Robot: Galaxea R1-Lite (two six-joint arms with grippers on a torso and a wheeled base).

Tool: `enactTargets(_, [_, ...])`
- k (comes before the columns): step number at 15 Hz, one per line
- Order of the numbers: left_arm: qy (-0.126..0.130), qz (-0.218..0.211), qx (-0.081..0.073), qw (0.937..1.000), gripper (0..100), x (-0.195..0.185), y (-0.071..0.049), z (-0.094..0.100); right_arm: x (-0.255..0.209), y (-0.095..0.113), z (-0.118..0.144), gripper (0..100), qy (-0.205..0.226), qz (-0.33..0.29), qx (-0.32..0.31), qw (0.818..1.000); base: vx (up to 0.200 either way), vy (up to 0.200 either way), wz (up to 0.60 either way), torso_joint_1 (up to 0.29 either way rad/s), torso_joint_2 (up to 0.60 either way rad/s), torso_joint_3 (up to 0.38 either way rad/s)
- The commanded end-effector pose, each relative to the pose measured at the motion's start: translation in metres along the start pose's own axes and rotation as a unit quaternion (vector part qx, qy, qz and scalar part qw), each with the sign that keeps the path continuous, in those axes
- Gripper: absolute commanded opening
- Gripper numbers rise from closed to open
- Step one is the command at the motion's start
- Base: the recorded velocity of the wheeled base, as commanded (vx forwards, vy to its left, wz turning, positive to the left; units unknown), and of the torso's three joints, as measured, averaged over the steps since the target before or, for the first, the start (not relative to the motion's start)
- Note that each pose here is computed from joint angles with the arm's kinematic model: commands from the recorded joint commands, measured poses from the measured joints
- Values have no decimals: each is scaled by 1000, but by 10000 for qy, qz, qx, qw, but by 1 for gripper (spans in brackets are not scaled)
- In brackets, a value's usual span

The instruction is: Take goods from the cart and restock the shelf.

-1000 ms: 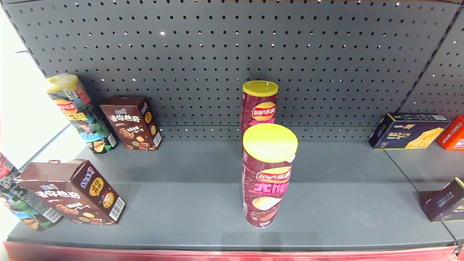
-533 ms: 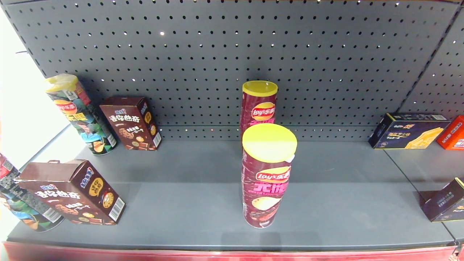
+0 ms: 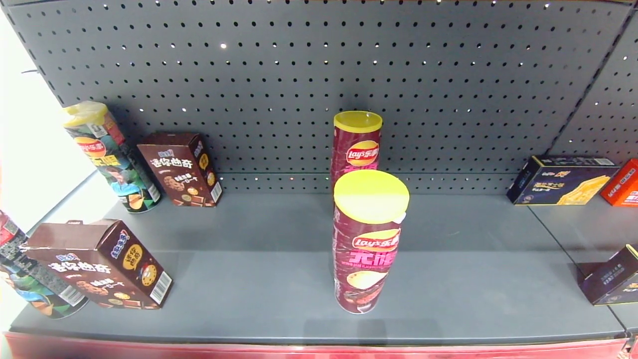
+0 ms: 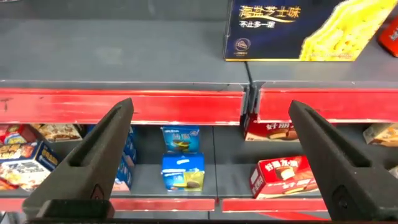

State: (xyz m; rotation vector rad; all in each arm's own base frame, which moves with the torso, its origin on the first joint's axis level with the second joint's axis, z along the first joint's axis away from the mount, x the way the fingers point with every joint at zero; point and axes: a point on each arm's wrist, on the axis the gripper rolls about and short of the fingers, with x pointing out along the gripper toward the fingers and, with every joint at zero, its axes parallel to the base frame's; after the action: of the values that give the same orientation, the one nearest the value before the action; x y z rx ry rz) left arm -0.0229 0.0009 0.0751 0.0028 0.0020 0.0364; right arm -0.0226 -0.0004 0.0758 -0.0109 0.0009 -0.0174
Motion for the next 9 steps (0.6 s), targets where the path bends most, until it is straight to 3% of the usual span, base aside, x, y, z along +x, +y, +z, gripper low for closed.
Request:
enactTargets(1, [6,17,9,10000,100,0,0,0,0,0,0,100,-4,3,1,10000,-200,0,0,2,2,7])
enactTargets(2, [6,17,32,10000,100,0,0,0,0,0,0,100,-4,-5,24,10000,-200,0,0,2,-2,2])
enactTargets(3, [6,18,-29,10000,100,0,0,0,0,0,0,100,3,3,24,10000,0,0,0,0,0,0])
enactTargets(8, [6,2,17,10000,100,0,0,0,0,0,0,100,-4,3,16,10000,0,0,0,0,0,0])
enactTargets(9, [6,-6,32,10000,100,0,0,0,0,0,0,100,-4,3,24,10000,0,-200,0,-7,2,2])
